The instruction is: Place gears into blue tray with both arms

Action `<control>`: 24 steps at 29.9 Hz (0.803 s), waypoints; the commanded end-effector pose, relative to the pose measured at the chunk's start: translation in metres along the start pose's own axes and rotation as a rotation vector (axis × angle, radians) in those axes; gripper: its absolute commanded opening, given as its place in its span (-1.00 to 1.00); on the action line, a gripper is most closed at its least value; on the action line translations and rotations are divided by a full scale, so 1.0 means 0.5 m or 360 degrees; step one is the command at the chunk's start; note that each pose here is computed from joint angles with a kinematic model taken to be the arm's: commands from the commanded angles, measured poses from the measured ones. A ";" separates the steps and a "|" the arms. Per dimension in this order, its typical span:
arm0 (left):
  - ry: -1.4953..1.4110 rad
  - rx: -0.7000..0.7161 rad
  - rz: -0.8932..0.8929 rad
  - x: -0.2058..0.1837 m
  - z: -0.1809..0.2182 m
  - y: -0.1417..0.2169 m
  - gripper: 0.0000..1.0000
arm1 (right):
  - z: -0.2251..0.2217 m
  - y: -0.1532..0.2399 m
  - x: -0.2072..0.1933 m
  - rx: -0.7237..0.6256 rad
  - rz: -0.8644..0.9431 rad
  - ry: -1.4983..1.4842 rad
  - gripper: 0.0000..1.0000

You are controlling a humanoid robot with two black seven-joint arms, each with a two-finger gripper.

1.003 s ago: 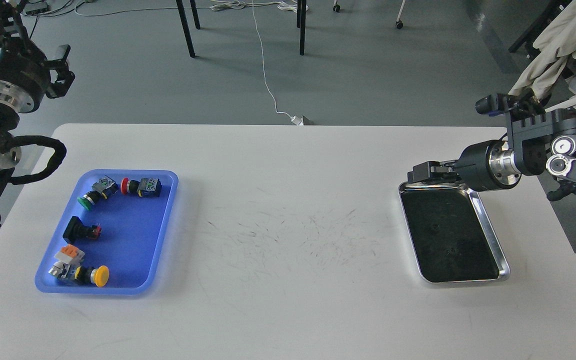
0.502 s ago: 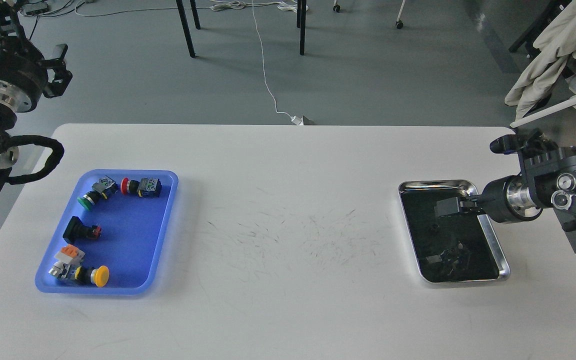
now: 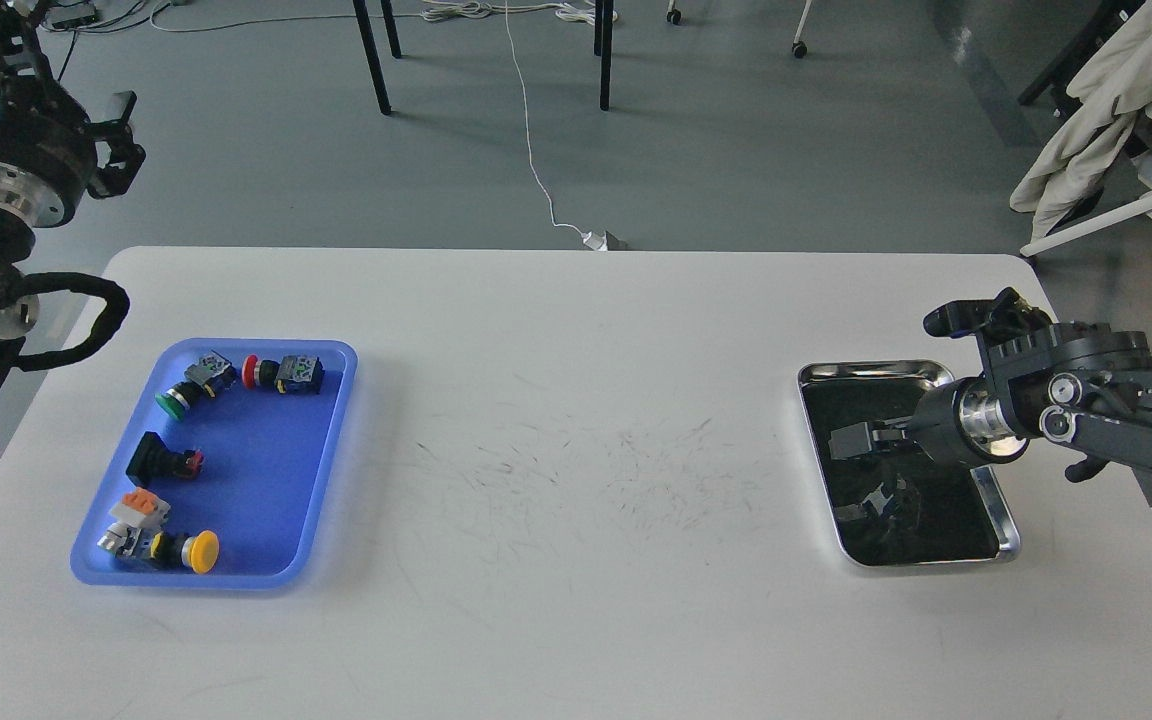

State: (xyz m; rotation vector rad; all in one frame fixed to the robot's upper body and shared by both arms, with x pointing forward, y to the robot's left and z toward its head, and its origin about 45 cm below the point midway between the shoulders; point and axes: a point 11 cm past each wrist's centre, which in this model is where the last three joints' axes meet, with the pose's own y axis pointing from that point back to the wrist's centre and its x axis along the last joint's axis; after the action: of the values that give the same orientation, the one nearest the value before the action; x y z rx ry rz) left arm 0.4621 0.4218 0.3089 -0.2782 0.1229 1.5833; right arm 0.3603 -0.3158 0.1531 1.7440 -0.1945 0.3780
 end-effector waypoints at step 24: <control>-0.0003 0.0002 0.0003 0.002 0.000 0.001 0.97 | 0.017 -0.011 -0.015 -0.0041 -0.0025 0.0021 -0.16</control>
State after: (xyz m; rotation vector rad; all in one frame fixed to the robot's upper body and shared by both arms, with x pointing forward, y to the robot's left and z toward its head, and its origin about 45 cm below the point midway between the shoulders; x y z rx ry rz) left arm 0.4621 0.4223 0.3093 -0.2769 0.1214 1.5842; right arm 0.3567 -0.3235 0.1441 1.7166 -0.1786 0.3741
